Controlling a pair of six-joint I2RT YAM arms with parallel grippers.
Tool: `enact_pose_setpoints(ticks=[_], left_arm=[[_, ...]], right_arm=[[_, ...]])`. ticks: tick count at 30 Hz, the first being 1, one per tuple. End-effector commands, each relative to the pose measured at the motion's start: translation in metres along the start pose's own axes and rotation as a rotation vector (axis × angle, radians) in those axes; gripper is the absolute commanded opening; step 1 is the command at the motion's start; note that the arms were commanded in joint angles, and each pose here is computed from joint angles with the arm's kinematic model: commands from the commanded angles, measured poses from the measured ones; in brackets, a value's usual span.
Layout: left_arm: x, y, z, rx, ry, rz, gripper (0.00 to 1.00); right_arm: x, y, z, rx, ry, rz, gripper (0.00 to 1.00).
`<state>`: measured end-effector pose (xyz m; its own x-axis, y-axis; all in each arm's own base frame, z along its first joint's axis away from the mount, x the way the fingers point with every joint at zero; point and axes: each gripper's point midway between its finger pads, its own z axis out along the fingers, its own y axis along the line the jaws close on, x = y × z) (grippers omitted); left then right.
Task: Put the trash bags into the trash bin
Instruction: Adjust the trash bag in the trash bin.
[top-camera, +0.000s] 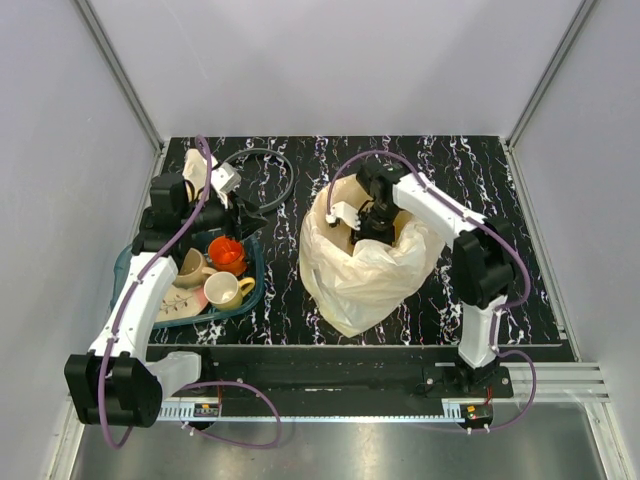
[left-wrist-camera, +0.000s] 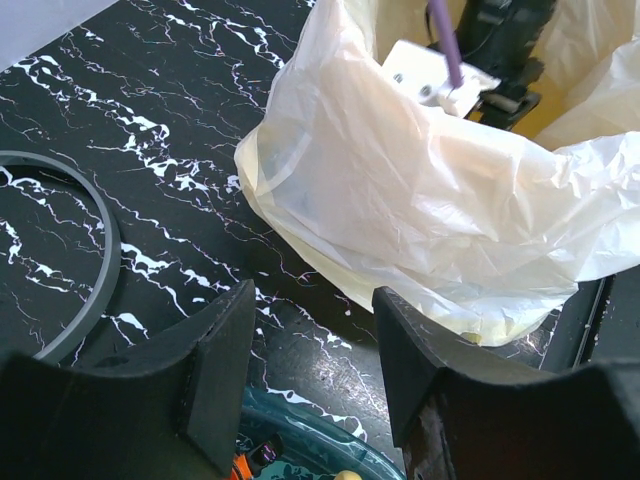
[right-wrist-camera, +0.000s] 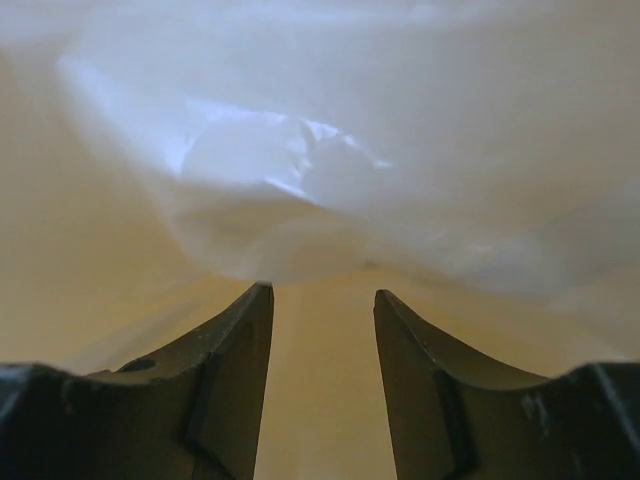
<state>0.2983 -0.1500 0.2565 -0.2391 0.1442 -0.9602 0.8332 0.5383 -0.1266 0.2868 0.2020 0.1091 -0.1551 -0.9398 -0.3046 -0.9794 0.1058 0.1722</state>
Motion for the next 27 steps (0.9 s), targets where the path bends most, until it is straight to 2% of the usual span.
enact_pose_setpoints(ticks=[1,3,7,13,16,20,27], left_arm=[[-0.007,0.004,0.000,-0.012,-0.024,0.015,0.54],[-0.009,0.004,0.001,-0.007,-0.028,0.027,0.54],[-0.014,0.006,0.001,-0.008,-0.031,0.046,0.56],[-0.017,0.008,0.001,-0.009,-0.030,0.051,0.56],[-0.019,0.008,0.001,-0.012,-0.034,0.047,0.56],[-0.024,0.007,0.000,-0.016,-0.040,0.049,0.56],[-0.031,0.005,-0.001,-0.009,-0.052,0.043,0.56]], right_arm=[[-0.004,-0.026,0.022,0.034,0.013,-0.094,0.54],[0.004,-0.031,0.037,0.031,0.044,-0.118,0.57],[0.013,-0.039,0.064,0.081,0.025,-0.145,0.63],[0.031,-0.038,0.075,0.129,0.047,-0.232,0.77],[0.032,-0.039,0.070,0.186,0.046,-0.286,0.83],[0.004,-0.050,0.035,0.300,-0.042,-0.281,0.87],[-0.027,-0.052,-0.014,0.382,-0.124,-0.282,0.87]])
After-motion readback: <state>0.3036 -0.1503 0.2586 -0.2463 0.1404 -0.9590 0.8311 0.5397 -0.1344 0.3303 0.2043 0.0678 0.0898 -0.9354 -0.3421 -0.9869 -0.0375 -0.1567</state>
